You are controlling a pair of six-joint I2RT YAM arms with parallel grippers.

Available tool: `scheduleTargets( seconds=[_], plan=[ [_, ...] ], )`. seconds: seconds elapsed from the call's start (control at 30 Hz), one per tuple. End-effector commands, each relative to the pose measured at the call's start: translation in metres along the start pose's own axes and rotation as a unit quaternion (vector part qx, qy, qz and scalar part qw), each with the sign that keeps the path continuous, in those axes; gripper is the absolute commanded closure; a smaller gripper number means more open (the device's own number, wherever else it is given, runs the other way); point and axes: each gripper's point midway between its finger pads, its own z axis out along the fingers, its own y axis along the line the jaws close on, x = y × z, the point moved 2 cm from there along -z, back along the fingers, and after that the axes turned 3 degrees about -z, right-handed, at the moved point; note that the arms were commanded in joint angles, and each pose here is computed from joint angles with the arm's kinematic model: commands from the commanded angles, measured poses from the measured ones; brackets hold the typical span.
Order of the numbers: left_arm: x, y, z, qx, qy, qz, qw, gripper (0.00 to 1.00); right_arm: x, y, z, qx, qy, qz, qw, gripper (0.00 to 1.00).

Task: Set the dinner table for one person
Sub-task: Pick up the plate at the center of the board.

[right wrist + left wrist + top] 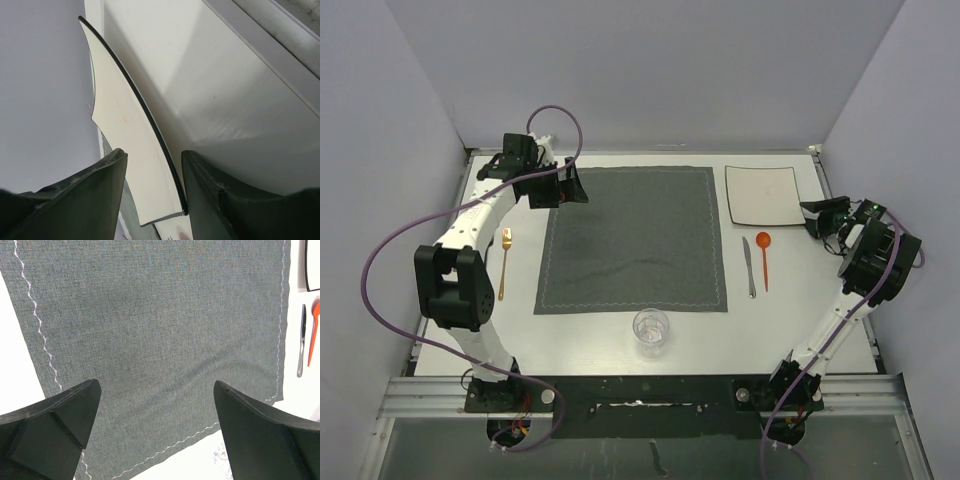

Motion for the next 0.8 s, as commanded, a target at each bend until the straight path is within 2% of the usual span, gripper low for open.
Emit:
scheduleTargets(
  seconds=[0.0, 0.53, 0.77],
  plan=[
    [-0.018, -0.007, -0.004, 0.019, -0.021, 0.011, 1.0, 0.02, 0.014, -0.092, -0.002, 0.137, 0.002, 0.044, 0.99, 0.49],
    [-0.019, -0.008, -0.007, 0.023, -0.024, 0.01, 0.999, 0.02, 0.041, -0.106, -0.017, 0.163, 0.035, 0.055, 0.984, 0.49],
    [-0.019, -0.009, -0.007, 0.024, -0.025, 0.01, 0.999, 0.02, 0.045, -0.11, -0.01, 0.163, 0.054, 0.063, 0.983, 0.49]
  ],
)
